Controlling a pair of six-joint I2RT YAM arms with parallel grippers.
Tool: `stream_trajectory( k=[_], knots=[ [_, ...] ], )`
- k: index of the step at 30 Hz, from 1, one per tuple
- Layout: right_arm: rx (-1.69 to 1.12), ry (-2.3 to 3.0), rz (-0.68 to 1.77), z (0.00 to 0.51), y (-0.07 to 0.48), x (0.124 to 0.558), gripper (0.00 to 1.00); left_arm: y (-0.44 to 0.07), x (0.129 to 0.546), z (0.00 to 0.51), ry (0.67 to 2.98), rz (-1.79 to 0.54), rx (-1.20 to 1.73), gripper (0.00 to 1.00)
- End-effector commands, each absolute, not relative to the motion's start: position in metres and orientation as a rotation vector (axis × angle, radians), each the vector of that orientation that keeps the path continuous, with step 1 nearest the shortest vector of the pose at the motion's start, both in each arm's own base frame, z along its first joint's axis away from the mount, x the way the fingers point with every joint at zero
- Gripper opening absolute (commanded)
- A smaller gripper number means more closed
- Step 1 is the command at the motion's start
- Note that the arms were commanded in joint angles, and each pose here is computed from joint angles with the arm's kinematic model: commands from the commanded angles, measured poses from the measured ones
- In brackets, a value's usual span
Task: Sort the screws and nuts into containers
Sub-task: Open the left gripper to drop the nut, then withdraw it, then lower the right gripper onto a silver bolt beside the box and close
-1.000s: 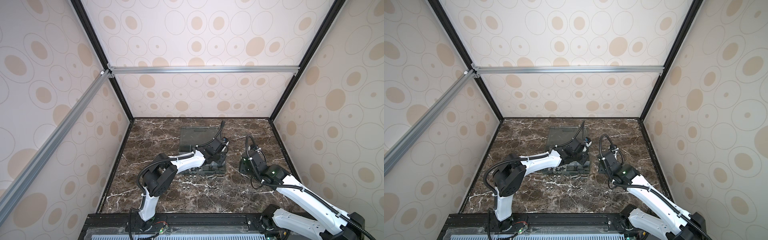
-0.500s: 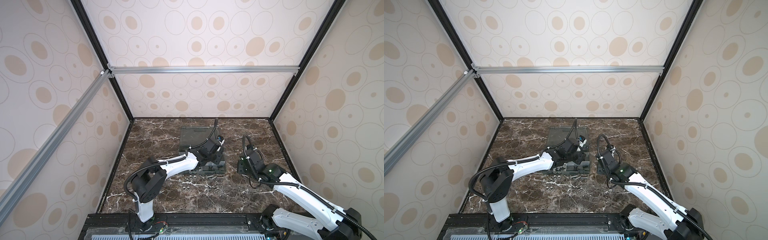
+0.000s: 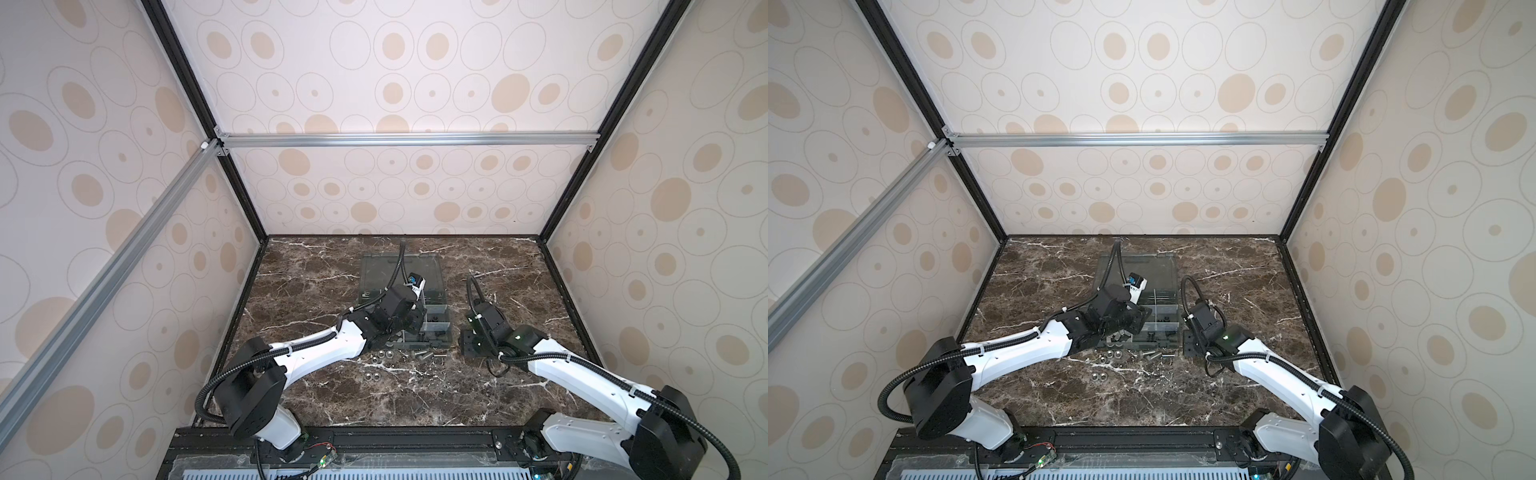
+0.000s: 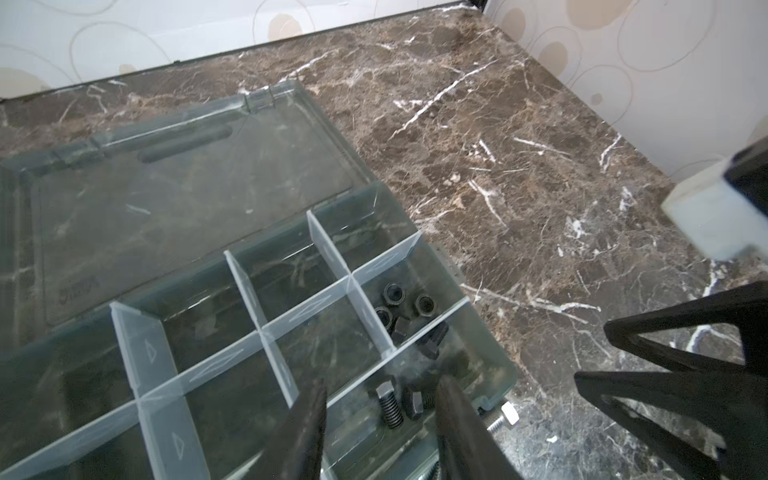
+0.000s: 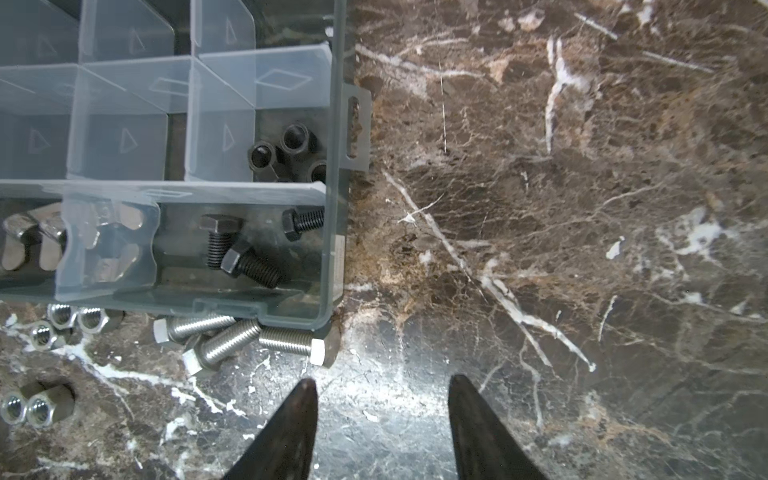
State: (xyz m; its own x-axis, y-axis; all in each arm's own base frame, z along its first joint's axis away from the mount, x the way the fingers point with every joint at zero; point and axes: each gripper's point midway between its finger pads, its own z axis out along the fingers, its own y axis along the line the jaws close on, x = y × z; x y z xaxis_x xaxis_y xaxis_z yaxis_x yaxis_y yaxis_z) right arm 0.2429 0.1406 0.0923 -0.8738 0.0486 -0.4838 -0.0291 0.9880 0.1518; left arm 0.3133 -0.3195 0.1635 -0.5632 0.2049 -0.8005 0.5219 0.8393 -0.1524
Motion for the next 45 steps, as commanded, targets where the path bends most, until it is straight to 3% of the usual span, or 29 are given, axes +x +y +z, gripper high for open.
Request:
stream_trajectory(
  k=[1, 6, 30, 45],
  knots=[
    [0.045, 2.656, 0.261, 0.08, 0.145, 0.237, 0.52, -0.309, 0.317, 0.176, 2.142, -0.486, 0.435, 0.44],
    [0.055, 2.67, 0.307, 0.069, 0.15, 0.232, 0.42, -0.301, 0.312, 0.177, 2.155, -0.485, 0.41, 0.44],
    [-0.011, 2.696, 0.231, 0.05, 0.181, 0.238, 0.36, -0.252, 0.28, 0.176, 2.115, -0.546, 0.237, 0.45],
    [-0.013, 2.72, 0.17, 0.04, 0.186, 0.241, 0.25, -0.243, 0.274, 0.175, 2.102, -0.555, 0.207, 0.46]
  ],
)
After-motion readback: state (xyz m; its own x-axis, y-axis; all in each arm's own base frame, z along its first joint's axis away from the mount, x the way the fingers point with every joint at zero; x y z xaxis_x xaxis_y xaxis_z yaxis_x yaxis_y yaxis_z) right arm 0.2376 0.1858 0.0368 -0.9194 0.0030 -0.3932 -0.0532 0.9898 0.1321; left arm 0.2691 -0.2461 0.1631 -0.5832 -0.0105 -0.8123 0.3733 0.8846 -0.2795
